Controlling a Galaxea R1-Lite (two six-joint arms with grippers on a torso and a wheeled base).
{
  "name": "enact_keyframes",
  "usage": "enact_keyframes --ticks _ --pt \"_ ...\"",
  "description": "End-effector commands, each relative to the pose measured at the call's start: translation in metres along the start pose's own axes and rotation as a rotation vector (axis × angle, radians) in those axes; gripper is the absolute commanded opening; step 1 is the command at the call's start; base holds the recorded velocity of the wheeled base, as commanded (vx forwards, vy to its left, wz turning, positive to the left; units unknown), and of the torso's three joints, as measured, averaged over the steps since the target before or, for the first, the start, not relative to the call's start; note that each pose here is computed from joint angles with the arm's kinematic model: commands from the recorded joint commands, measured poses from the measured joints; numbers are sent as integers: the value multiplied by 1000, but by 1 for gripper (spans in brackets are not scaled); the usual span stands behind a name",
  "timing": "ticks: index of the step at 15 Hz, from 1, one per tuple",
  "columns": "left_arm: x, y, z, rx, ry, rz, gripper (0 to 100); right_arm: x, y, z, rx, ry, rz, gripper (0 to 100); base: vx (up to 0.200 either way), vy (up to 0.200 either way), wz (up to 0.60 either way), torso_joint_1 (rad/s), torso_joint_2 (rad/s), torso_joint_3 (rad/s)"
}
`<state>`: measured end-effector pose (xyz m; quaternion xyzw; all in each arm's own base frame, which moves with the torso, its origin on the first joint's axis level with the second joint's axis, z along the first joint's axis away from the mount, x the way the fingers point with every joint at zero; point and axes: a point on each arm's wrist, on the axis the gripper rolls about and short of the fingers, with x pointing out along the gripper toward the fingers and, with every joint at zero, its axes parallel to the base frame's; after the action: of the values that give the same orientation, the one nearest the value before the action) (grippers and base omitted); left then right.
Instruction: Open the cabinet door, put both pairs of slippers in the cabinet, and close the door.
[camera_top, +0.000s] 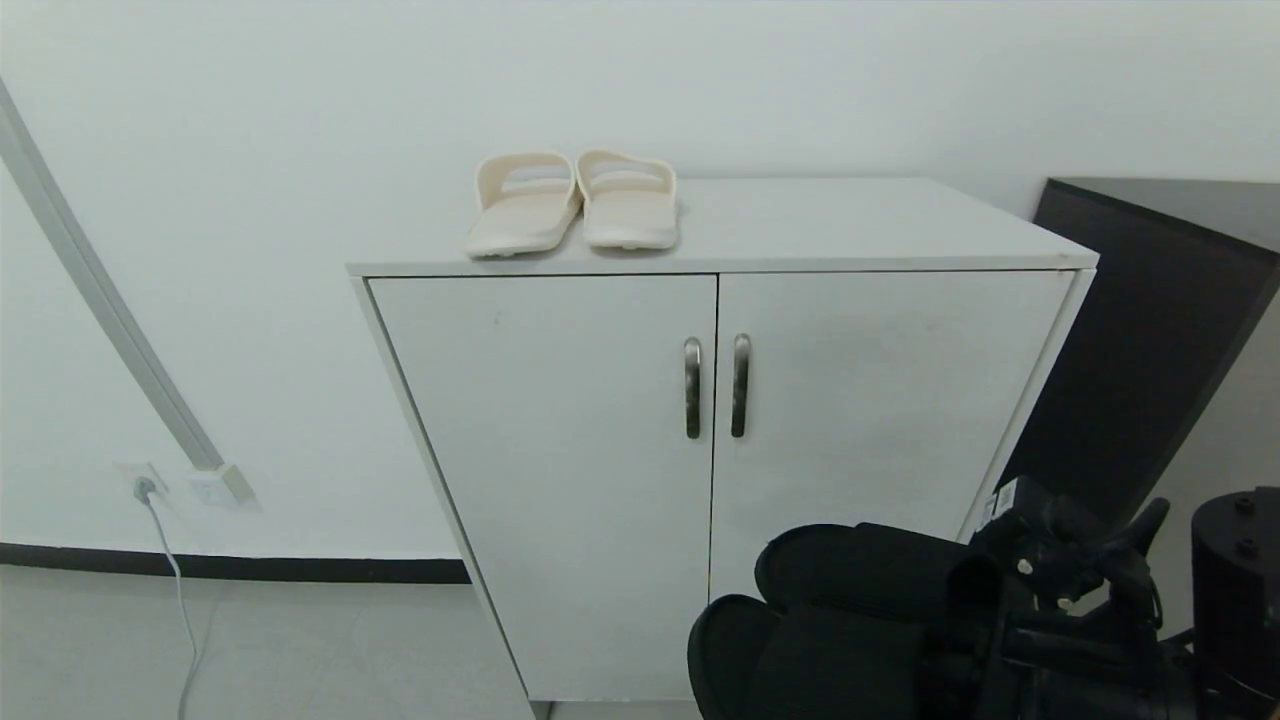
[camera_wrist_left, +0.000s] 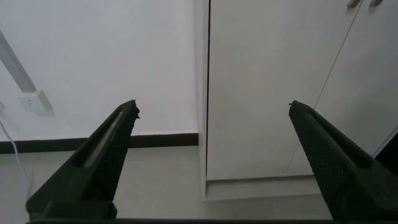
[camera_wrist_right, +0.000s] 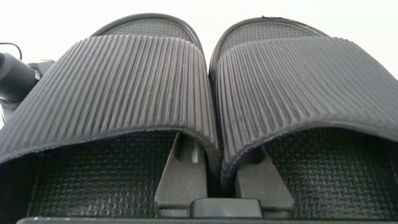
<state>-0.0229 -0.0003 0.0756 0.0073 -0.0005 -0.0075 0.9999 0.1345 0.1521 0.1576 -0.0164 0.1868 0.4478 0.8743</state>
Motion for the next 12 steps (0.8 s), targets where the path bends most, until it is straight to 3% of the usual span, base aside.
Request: enact_keyframes --ticks 1,6,11,12 --pt "0 0 0 8 1 0 100 0 0 0 0 1 0 0 0 0 0 -95 447 354" --pt "0 0 0 10 1 0 100 1 0 -2 -1 7 0 0 0 0 0 -37 431 381" --pt "0 0 2 13 -7 -9 100 1 2 -2 -17 9 11 0 0 0 0 0 25 22" --pt "-1 0 6 38 -13 -14 100 1 2 -2 -17 11 13 0 0 0 0 0 0 0"
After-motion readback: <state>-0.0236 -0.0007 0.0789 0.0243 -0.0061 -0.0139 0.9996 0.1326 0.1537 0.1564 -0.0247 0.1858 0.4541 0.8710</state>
